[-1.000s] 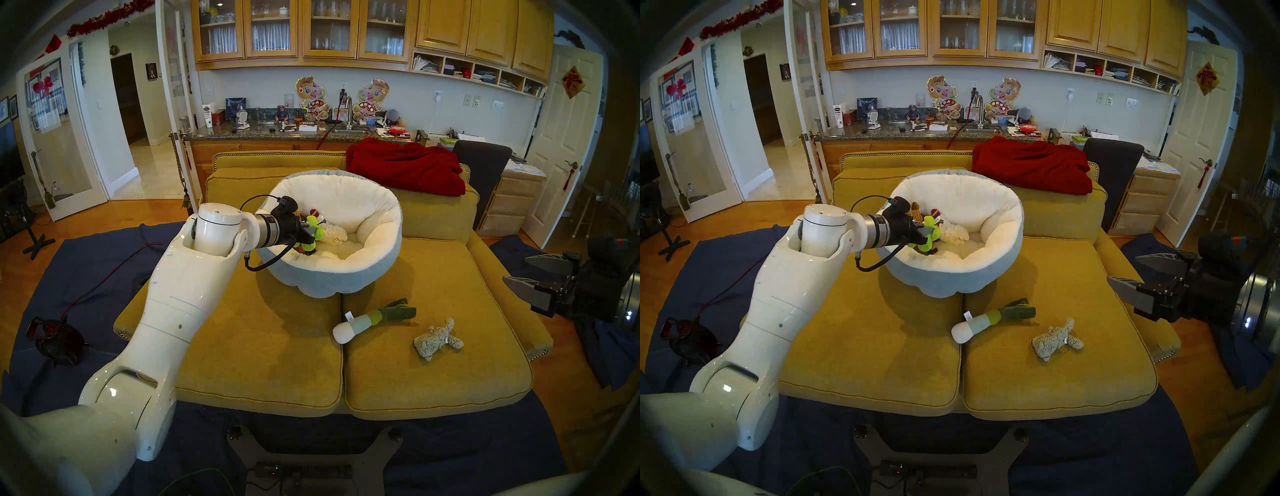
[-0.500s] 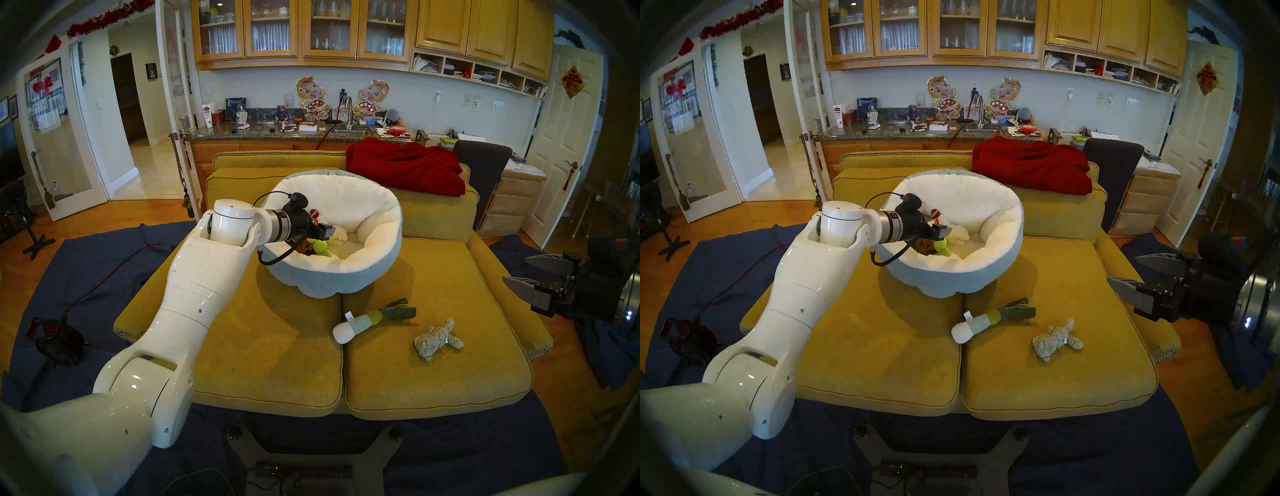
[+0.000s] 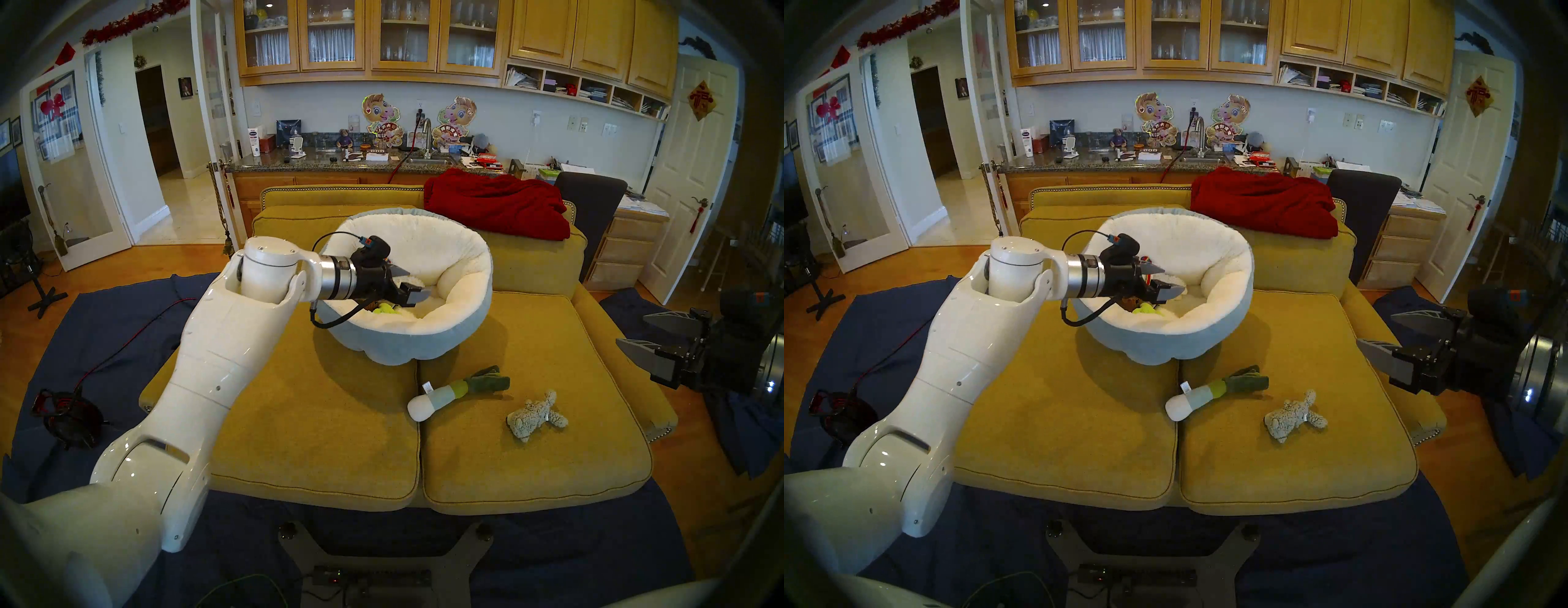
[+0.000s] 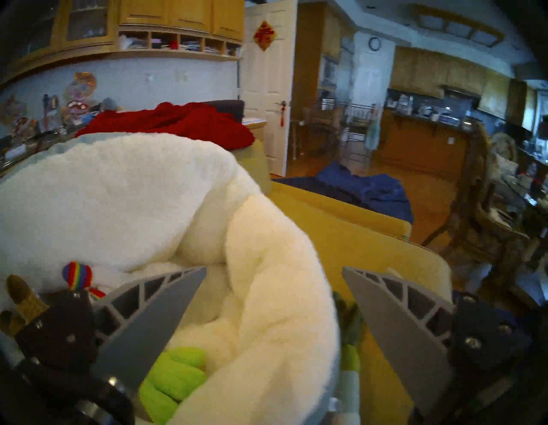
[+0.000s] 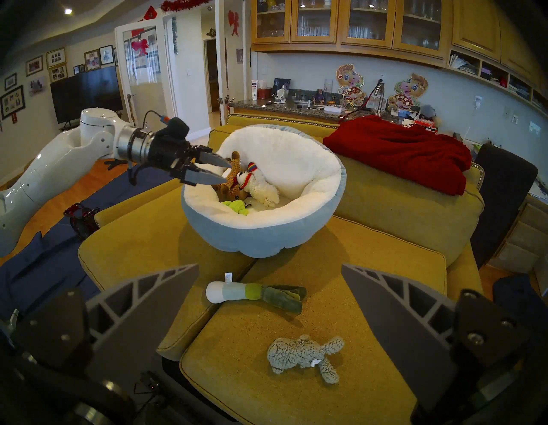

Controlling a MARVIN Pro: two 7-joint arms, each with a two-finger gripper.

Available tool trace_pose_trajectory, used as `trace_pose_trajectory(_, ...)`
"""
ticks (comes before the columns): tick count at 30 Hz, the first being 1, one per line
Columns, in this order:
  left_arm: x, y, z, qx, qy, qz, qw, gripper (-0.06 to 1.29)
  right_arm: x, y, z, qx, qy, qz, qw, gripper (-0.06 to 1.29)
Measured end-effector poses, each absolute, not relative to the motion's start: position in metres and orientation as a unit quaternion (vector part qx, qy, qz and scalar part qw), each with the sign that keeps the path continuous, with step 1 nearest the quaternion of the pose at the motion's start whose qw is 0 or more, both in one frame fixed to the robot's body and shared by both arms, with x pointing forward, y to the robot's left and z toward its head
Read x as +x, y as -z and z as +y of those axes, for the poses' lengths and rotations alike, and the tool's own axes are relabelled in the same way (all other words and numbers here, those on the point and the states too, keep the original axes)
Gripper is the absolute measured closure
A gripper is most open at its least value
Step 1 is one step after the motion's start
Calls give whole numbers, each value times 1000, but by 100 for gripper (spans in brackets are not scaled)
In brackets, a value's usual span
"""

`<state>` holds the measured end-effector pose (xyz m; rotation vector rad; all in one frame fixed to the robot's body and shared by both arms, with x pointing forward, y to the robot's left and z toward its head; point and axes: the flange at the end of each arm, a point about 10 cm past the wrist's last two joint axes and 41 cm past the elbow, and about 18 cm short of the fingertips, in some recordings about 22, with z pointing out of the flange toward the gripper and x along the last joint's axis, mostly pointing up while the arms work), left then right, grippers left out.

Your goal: Put toys into dog bed

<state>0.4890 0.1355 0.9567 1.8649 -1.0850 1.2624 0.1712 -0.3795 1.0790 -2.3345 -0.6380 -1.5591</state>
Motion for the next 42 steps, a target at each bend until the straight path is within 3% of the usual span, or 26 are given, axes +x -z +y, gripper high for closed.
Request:
trace_pose_trajectory(25,388,-939,220,695,-434,-457,347,2,171,-1079,-380,-804,537,-220,131,-3)
trace_pose_trajectory(42,361,-926,244,725,-485,-401,279,2,171,-1079,-380,-804,537,-220,130,-3)
